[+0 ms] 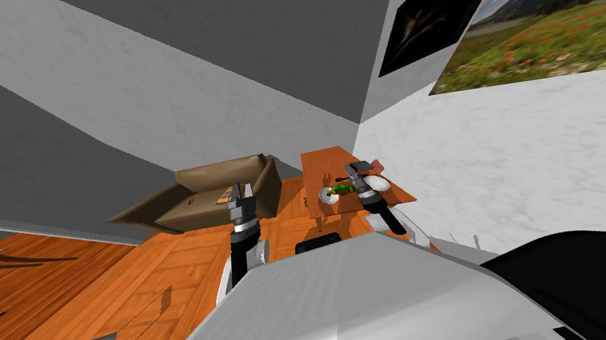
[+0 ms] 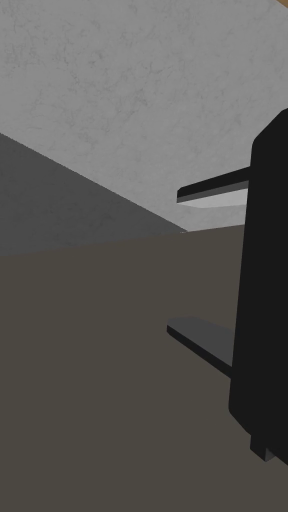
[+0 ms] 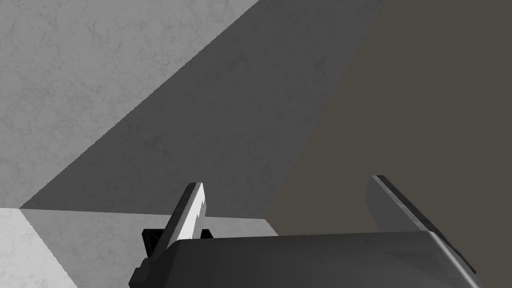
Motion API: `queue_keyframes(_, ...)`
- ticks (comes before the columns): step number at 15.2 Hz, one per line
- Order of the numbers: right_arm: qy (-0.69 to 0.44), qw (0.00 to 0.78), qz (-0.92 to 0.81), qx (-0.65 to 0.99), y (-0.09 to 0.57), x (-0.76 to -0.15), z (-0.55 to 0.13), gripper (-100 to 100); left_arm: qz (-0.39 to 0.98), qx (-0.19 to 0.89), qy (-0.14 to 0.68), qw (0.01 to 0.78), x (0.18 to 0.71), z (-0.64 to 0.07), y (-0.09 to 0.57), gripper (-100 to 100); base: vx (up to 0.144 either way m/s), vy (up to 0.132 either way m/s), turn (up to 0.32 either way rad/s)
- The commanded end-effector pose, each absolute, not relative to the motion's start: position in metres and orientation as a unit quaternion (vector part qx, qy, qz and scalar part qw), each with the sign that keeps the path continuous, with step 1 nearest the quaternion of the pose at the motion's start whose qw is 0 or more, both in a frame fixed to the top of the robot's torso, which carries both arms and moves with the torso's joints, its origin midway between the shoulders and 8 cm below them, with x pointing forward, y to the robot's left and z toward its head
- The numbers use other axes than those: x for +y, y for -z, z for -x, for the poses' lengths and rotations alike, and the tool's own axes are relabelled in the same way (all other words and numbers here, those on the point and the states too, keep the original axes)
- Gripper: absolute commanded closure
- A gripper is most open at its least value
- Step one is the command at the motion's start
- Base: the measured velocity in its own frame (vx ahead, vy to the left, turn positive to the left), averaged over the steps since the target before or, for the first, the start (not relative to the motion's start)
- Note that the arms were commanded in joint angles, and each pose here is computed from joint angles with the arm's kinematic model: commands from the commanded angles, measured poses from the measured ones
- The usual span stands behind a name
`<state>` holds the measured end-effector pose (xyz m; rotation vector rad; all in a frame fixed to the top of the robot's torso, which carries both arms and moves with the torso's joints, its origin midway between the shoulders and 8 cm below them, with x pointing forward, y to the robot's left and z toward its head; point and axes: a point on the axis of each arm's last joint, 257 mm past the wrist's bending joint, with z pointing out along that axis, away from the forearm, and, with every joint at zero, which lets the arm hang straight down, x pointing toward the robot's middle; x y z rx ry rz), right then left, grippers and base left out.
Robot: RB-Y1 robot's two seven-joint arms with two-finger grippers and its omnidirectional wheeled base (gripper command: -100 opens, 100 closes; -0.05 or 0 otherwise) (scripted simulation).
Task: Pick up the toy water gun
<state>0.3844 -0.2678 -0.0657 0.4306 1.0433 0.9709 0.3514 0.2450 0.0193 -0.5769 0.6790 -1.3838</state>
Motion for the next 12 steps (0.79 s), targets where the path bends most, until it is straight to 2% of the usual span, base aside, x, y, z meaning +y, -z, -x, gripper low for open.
queue_keyframes(1, -0.423, 0.730, -0.180, 0.505, 0.085, -0.272, -0.387, -100, 0.257, 0.302, 0.616, 0.680, 0.245, -0.351, -0.019, 0, -0.019, 0.074, 0.217)
queue_keyframes(12, -0.335, 0.694, -0.112, 0.627, 0.169, -0.305, -0.381, -100, 0.257, 0.302, 0.616, 0.680, 0.245, -0.351, -0.019, 0, -0.019, 0.069, 0.254)
